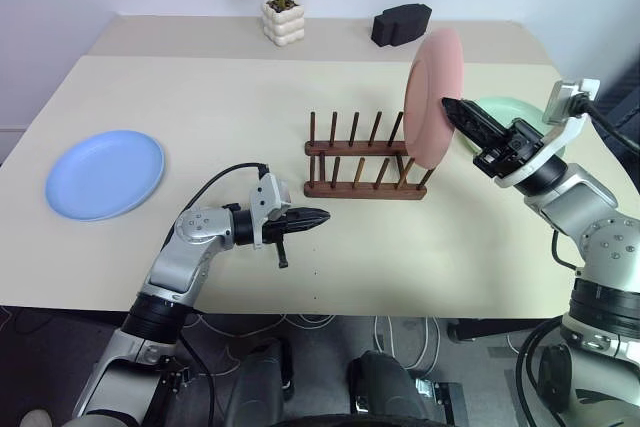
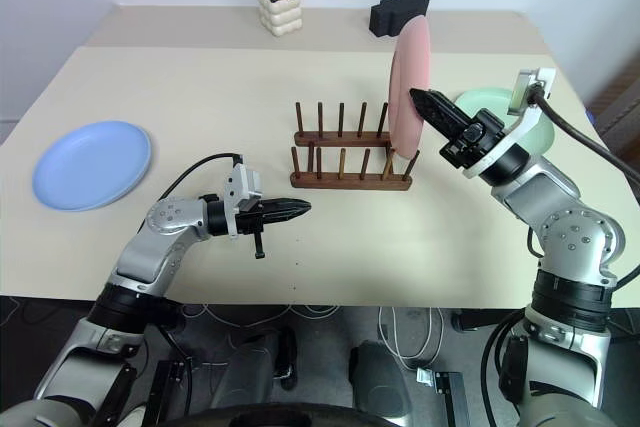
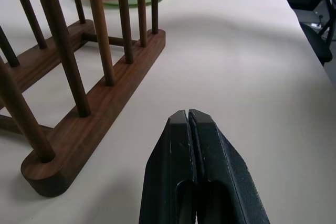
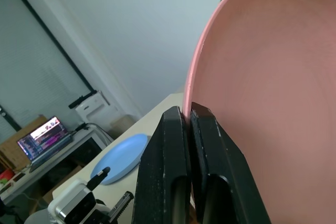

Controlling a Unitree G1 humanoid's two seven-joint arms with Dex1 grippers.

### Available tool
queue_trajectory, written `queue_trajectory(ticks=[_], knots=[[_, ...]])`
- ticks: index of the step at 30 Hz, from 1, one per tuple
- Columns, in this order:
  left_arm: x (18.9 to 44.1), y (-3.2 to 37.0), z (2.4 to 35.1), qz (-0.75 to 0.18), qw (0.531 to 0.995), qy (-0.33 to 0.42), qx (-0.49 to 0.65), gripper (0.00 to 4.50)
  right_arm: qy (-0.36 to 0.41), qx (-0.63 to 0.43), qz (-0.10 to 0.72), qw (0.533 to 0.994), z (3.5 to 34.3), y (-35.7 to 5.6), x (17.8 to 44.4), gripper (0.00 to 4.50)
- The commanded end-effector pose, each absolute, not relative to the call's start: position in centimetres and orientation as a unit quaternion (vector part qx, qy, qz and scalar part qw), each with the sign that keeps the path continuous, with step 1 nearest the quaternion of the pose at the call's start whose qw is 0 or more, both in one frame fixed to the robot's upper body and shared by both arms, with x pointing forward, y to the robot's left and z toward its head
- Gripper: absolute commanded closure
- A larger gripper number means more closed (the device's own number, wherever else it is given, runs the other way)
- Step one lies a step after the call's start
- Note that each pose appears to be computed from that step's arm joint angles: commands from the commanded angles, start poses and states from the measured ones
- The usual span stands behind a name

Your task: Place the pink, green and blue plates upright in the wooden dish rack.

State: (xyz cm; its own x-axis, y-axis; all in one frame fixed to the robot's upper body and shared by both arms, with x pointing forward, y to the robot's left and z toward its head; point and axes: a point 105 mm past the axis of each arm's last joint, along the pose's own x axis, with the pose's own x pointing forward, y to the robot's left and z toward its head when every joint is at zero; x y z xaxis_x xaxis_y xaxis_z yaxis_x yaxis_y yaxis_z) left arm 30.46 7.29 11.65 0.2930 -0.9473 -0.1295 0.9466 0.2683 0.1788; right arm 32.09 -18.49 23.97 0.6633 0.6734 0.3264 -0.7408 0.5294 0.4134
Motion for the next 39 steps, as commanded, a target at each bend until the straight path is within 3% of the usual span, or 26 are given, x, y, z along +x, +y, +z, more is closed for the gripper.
queue_trajectory(ticks=[1,3,8,17,21,22,23,26,30,36,39], knots=[[30.4,7.4,12.2,-0.592,0.798,-0.019,0.112,4.50,-0.079,0.262,0.385,0.881,24.3,-19.4,32.3,3.88],[30.5,7.5,12.1,-0.592,0.798,-0.019,0.112,4.50,-0.085,0.260,0.371,0.887,24.2,-19.9,32.7,3.15],[30.5,7.6,11.9,-0.590,0.799,-0.019,0.113,4.50,-0.121,0.226,0.327,0.909,25.5,-21.5,33.2,0.74],[30.5,7.8,11.9,-0.588,0.800,-0.019,0.113,4.50,-0.181,0.058,0.164,0.968,28.2,-28.8,32.2,0.74],[30.6,7.7,11.8,-0.592,0.798,-0.018,0.112,4.50,-0.067,-0.064,0.091,0.992,23.8,-32.1,33.0,0.74],[30.6,7.6,11.8,-0.594,0.797,-0.018,0.112,4.50,-0.040,-0.095,0.086,0.991,22.6,-32.4,33.2,0.21],[30.6,7.6,11.8,-0.595,0.796,-0.018,0.112,4.50,-0.011,-0.128,0.078,0.989,21.3,-32.8,33.5,0.02],[30.8,7.4,11.9,-0.599,0.792,-0.019,0.114,4.50,0.055,-0.223,0.065,0.971,18.1,-33.5,34.6,0.02],[30.9,7.3,11.9,-0.604,0.789,-0.020,0.116,4.50,0.104,-0.324,0.082,0.937,14.9,-33.6,36.7,0.02],[30.8,7.4,12.0,-0.602,0.789,-0.021,0.117,4.50,0.133,-0.371,0.083,0.915,13.0,-34.0,39.0,0.02],[30.7,7.6,12.0,-0.598,0.793,-0.020,0.117,4.50,0.142,-0.381,0.078,0.910,12.5,-34.3,39.4,0.83]])
